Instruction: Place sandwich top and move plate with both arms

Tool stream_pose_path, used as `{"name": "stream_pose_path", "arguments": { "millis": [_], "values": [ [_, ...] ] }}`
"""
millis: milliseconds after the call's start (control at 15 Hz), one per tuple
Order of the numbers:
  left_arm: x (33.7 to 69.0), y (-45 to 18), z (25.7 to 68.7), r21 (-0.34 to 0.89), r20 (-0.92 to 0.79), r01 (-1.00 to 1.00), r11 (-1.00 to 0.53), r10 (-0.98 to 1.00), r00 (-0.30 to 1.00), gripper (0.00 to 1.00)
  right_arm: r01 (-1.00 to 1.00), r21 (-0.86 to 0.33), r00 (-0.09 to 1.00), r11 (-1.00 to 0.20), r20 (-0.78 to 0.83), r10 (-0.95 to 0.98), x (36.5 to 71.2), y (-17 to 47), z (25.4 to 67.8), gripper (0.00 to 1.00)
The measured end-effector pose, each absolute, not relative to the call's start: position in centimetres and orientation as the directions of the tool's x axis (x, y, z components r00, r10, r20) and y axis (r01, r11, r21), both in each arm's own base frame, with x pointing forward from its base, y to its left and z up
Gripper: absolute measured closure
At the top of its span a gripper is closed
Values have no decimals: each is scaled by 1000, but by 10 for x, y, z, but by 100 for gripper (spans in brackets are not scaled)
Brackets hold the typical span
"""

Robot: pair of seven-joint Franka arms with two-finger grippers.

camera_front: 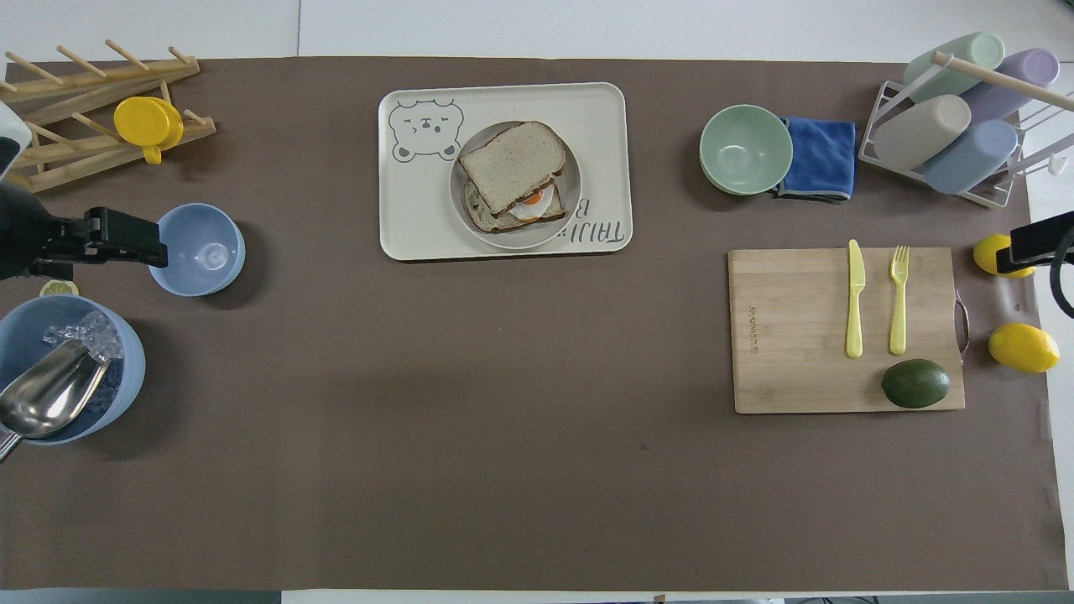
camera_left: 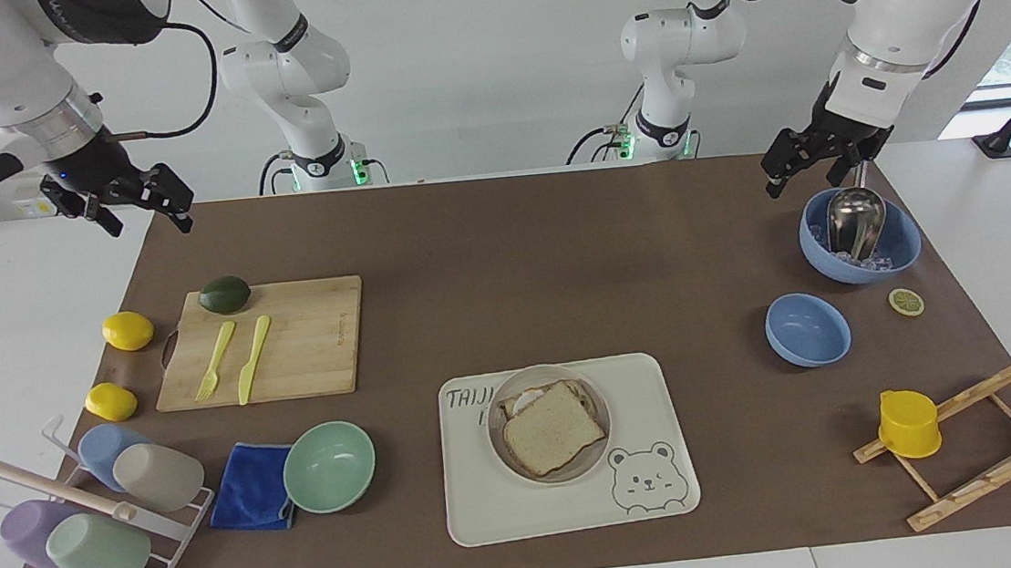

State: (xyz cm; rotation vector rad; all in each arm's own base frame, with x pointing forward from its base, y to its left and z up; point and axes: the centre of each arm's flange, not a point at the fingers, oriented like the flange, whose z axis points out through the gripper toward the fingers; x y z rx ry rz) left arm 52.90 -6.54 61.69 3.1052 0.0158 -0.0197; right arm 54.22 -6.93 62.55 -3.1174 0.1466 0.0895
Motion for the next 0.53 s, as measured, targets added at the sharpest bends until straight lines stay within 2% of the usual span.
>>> {"name": "stream_pose_path", "arguments": {
  "millis": [200,533],
  "values": [
    [519,-65,612,35,-20,-76,-996,-77,997,0,-98,-17,994,-995,-59,-97,542,-71,625,0],
    [535,-52,600,33,-14,-74,-997,-74,997,0,-99,-17,993,-995,-61,-98,542,-71,625,0]
  ]
}}
